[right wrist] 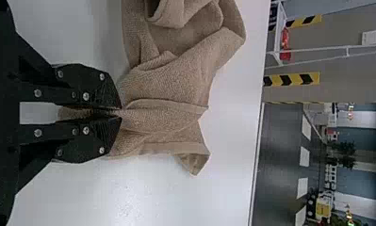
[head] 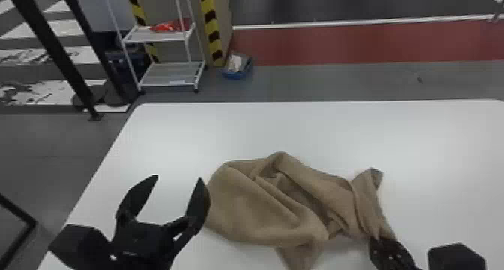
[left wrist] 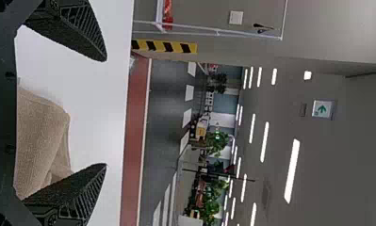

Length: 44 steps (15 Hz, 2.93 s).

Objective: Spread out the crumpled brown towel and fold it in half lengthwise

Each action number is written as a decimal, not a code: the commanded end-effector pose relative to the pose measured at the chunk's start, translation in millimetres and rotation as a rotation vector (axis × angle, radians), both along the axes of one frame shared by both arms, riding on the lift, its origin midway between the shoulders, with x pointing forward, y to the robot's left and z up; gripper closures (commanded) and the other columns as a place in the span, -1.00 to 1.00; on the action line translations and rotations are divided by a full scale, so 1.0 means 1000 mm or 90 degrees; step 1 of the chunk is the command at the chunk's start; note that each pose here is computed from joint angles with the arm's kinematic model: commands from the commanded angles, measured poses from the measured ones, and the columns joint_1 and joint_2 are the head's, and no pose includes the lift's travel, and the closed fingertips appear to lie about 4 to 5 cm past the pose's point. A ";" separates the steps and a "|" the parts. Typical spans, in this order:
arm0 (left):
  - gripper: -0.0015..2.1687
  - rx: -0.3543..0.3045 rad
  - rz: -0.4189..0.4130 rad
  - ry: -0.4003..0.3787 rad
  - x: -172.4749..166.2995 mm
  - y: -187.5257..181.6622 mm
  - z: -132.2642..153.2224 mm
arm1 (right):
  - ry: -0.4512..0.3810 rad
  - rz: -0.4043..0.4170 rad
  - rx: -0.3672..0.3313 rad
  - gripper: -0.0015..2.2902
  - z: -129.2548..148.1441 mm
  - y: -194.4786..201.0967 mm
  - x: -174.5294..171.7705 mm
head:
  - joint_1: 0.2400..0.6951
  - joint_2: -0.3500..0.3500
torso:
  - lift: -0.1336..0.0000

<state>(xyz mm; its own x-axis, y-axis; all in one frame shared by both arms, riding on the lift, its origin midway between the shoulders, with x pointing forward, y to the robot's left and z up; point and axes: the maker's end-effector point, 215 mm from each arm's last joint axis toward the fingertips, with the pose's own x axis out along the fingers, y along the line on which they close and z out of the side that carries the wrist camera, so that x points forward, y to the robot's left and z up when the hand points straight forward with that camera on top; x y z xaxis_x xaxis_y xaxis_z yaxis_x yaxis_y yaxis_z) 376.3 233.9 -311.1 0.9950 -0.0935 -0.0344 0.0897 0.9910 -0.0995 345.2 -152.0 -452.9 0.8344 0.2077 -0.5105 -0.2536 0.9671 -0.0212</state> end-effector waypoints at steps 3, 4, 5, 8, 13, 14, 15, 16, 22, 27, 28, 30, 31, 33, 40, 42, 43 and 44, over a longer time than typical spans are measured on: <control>-0.92 -0.001 0.000 0.004 0.000 0.000 -0.003 | -0.044 -0.029 0.010 0.47 0.025 -0.030 0.010 | 1.00 0.34 | -0.87; -0.92 -0.001 -0.002 0.008 0.000 0.000 -0.005 | -0.062 -0.043 0.004 0.47 0.040 -0.050 0.017 | 1.00 0.31 | -0.87; -0.92 -0.002 -0.007 0.012 0.000 -0.003 -0.007 | -0.080 -0.051 -0.007 0.47 0.055 -0.070 0.022 | 1.00 0.28 | -0.87; -0.92 -0.012 -0.026 0.016 0.002 -0.019 -0.008 | -0.137 -0.036 -0.064 0.47 0.095 -0.118 0.035 | 1.00 0.04 | -0.87; -0.87 0.007 -0.126 0.114 0.010 -0.091 -0.064 | -0.152 -0.019 -0.140 0.47 0.106 -0.130 0.038 | 1.00 -0.41 | -0.87; -0.87 0.011 -0.148 0.129 0.010 -0.104 -0.071 | -0.148 -0.017 -0.137 0.47 0.103 -0.129 0.037 | 1.00 -0.47 | -0.87; -0.87 0.018 -0.162 0.132 0.014 -0.115 -0.071 | -0.146 -0.017 -0.135 0.47 0.101 -0.128 0.036 | 1.00 -0.52 | -0.87; -0.87 0.028 -0.168 0.145 0.018 -0.119 -0.076 | -0.145 -0.013 -0.132 0.47 0.101 -0.126 0.034 | 1.00 -0.58 | -0.87; -0.87 0.074 -0.146 0.222 0.039 -0.094 -0.120 | -0.159 -0.002 -0.114 0.47 0.106 -0.133 0.025 | 1.00 -0.64 | -0.87; -0.86 0.088 -0.108 0.233 0.045 -0.060 -0.125 | -0.165 0.007 -0.103 0.47 0.103 -0.132 0.023 | 1.00 -0.50 | -0.87; -0.85 0.088 -0.111 0.234 0.044 -0.062 -0.125 | -0.166 0.007 -0.103 0.47 0.103 -0.132 0.023 | 1.00 -0.48 | -0.87; -0.81 0.086 -0.115 0.252 0.044 -0.064 -0.131 | -0.167 0.007 -0.101 0.47 0.104 -0.132 0.023 | 1.00 -0.46 | -0.87; -0.81 0.088 -0.114 0.254 0.046 -0.063 -0.131 | -0.167 0.007 -0.101 0.47 0.104 -0.132 0.023 | 1.00 -0.46 | -0.87; -0.74 0.092 -0.114 0.255 0.049 -0.063 -0.131 | -0.167 0.007 -0.098 0.47 0.103 -0.131 0.023 | 1.00 -0.46 | -0.87; 0.09 0.115 -0.103 0.268 0.045 -0.056 -0.134 | -0.166 0.006 -0.090 0.47 0.102 -0.131 0.022 | 1.00 -0.45 | -0.87; 0.14 0.116 -0.097 0.253 0.046 -0.053 -0.120 | -0.165 0.000 -0.095 0.47 0.101 -0.138 0.022 | 1.00 -0.43 | -0.87; 0.14 0.118 -0.092 0.237 0.047 -0.051 -0.106 | -0.169 0.001 -0.096 0.47 0.104 -0.141 0.022 | 1.00 -0.43 | -0.87; 0.14 0.122 -0.089 0.221 0.050 -0.048 -0.091 | -0.170 0.004 -0.101 0.47 0.106 -0.145 0.021 | 1.00 -0.44 | -0.87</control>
<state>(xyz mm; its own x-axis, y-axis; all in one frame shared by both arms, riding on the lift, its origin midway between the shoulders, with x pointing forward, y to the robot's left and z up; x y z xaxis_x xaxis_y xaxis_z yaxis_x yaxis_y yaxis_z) 423.9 182.4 -420.2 0.8864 -0.1918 -0.4214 0.2226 0.9746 0.0245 366.6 -290.6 -349.7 0.9404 0.1552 -0.3027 -0.2298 0.9459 -0.2291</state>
